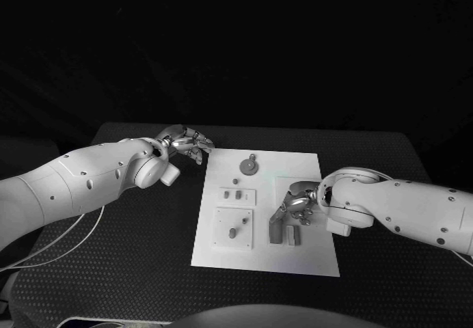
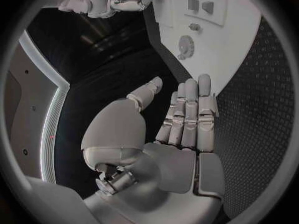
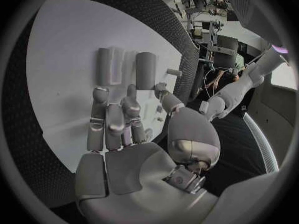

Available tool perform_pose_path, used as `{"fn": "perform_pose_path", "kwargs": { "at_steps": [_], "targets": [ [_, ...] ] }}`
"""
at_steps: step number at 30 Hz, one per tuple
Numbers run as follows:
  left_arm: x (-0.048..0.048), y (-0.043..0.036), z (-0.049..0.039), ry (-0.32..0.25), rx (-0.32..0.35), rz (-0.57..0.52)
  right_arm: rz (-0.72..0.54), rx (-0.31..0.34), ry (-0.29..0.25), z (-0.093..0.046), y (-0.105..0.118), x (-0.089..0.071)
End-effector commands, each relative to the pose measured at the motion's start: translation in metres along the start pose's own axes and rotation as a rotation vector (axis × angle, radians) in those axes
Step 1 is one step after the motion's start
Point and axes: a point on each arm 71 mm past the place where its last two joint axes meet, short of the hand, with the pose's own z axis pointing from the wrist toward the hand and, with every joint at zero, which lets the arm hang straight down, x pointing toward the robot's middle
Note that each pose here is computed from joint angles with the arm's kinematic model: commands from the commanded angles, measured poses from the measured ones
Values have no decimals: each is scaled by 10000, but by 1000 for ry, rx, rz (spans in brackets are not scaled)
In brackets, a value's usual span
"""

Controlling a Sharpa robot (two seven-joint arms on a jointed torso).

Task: Assemble the parts on the task board

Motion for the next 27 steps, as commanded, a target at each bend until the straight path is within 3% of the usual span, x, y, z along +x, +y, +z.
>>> {"fn": "perform_pose_path", "kwargs": {
  "at_steps": [1,27],
  "targets": [
    [19,-20,5,15,7,-5,-16,1,43,39,9,89],
    [24,-16,4,21,2,-5,-40,34,53,62,-70,75]
  ]
}}
